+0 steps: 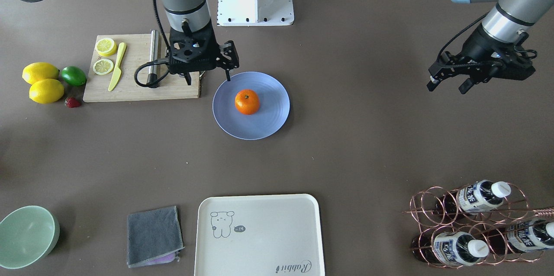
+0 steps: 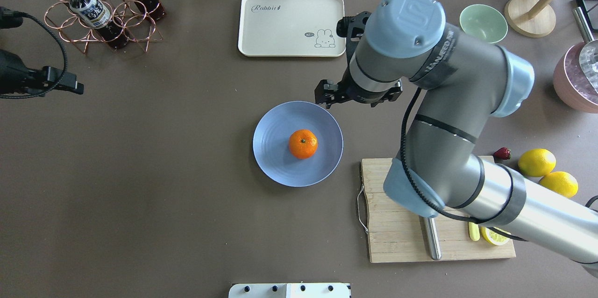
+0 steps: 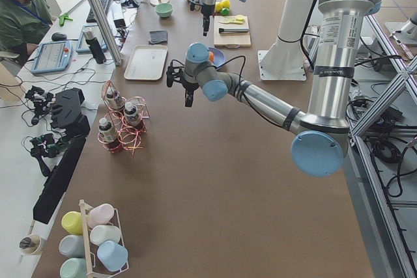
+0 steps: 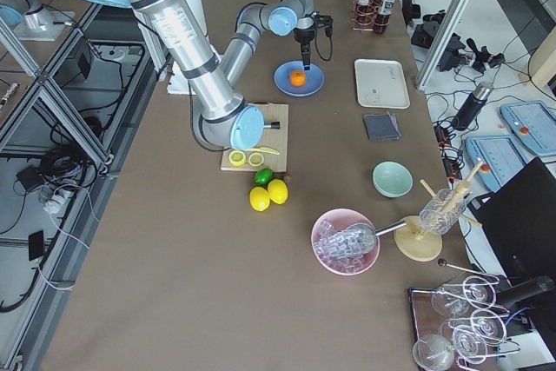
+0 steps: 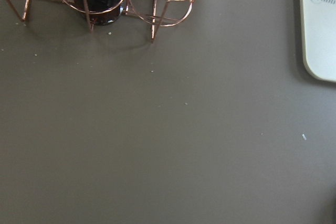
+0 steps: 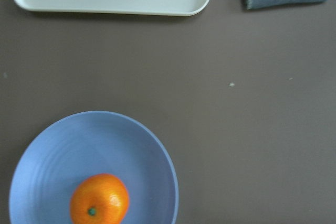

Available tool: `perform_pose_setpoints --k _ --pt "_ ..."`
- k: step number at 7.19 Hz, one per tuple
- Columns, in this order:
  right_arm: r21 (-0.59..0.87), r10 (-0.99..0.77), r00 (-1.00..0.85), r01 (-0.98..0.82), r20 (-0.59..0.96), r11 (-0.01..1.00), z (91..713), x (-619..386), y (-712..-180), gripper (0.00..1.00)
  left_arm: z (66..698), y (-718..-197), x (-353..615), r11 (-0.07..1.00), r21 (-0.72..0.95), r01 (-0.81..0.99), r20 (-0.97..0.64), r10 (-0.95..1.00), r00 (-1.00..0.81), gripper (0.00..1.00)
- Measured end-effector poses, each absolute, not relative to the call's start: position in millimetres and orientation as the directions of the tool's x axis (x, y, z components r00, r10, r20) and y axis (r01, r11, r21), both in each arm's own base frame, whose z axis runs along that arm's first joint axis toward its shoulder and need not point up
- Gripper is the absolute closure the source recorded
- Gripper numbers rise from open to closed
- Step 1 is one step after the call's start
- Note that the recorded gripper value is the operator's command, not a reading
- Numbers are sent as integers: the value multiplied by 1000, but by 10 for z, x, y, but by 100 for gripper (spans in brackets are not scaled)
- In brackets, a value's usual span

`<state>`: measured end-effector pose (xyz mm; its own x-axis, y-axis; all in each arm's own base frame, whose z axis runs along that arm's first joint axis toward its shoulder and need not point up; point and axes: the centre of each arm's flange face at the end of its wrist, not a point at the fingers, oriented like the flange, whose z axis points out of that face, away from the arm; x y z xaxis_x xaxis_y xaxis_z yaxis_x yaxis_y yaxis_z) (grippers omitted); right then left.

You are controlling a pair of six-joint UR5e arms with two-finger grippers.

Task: Pick orange to plate

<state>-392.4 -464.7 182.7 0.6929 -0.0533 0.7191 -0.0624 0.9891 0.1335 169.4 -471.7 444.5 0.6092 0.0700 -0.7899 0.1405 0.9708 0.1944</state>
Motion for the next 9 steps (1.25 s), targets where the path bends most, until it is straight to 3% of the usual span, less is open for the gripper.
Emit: perform_pose_setpoints --k 2,4,7,9 --pt "147 -121 742 30 660 989 2783 -2731 -5169 0 5042 -4796 872 960 280 18 -664 180 726 2" --pt "127 -168 755 112 634 986 4041 -1286 -5549 0 5403 -4841 9 965 258 -52 -585 198 786 2" --pt "41 -119 757 121 642 992 5900 619 -5251 0 5963 -4723 -600 988 152 4 -581 86 809 2" --pt "5 -63 755 79 652 997 6395 1047 -4884 0 6130 -4665 -649 992 124 12 -583 63 810 2"
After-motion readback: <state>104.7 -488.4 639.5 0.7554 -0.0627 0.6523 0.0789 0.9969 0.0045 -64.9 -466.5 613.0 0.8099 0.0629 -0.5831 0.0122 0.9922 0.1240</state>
